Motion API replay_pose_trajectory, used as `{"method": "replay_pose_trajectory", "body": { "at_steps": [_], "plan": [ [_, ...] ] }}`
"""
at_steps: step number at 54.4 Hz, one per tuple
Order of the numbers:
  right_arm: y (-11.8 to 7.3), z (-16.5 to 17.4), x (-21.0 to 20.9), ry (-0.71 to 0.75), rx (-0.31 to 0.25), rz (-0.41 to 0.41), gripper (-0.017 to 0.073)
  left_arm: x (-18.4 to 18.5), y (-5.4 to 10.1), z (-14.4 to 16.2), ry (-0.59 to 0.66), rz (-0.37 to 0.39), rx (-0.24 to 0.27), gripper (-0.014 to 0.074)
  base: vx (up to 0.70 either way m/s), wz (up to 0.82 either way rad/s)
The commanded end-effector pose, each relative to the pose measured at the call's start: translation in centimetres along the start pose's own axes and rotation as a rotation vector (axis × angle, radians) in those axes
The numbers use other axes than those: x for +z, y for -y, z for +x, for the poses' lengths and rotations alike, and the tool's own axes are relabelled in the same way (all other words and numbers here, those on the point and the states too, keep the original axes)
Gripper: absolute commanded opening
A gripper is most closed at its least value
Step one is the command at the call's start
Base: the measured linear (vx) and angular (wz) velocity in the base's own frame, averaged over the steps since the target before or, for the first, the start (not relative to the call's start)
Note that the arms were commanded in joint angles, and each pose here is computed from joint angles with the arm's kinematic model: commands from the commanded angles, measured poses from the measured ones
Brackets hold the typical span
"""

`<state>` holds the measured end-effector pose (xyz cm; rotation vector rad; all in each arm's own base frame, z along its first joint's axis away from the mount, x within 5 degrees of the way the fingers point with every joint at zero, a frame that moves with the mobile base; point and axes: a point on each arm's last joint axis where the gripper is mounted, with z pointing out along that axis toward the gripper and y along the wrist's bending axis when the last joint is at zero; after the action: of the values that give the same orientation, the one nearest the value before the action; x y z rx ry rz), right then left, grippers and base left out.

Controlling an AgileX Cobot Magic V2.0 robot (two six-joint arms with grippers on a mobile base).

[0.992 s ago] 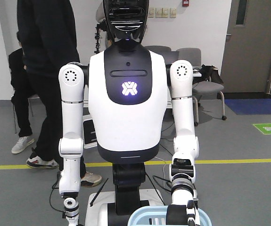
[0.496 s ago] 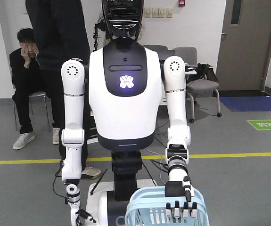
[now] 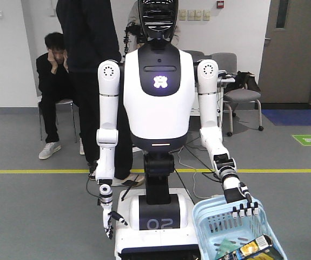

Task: Pick snacks and fruit into basket
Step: 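Drive the base away from the basket robot to the fruit stand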

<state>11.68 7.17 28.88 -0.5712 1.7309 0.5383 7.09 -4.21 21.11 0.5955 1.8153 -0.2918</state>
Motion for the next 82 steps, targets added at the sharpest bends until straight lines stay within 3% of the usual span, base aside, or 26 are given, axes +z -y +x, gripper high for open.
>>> {"method": "replay_pose_trajectory", "body": {
  "at_steps": [1, 40, 82],
  "plan": [
    [0.14, -0.95, -0.21, 0.027, -0.034, 0.020, -0.0009, -0.16, -0.30, -1.62, 0.090, -0.023, -0.013, -0.0002, -0.36, 0.12],
    [0.14, -0.95, -0.21, 0.027, -0.034, 0.020, -0.0009, -0.16, -0.30, -1.62, 0.090, -0.023, -0.013, -0.0002, -0.31, 0.16],
    [0.14, -0.95, -0.21, 0.027, -0.034, 0.020, -0.0009, -0.16, -0.30, -1.62, 0.090, -0.023, -0.013, -0.0002, -0.12, 0.48]
  ]
}}
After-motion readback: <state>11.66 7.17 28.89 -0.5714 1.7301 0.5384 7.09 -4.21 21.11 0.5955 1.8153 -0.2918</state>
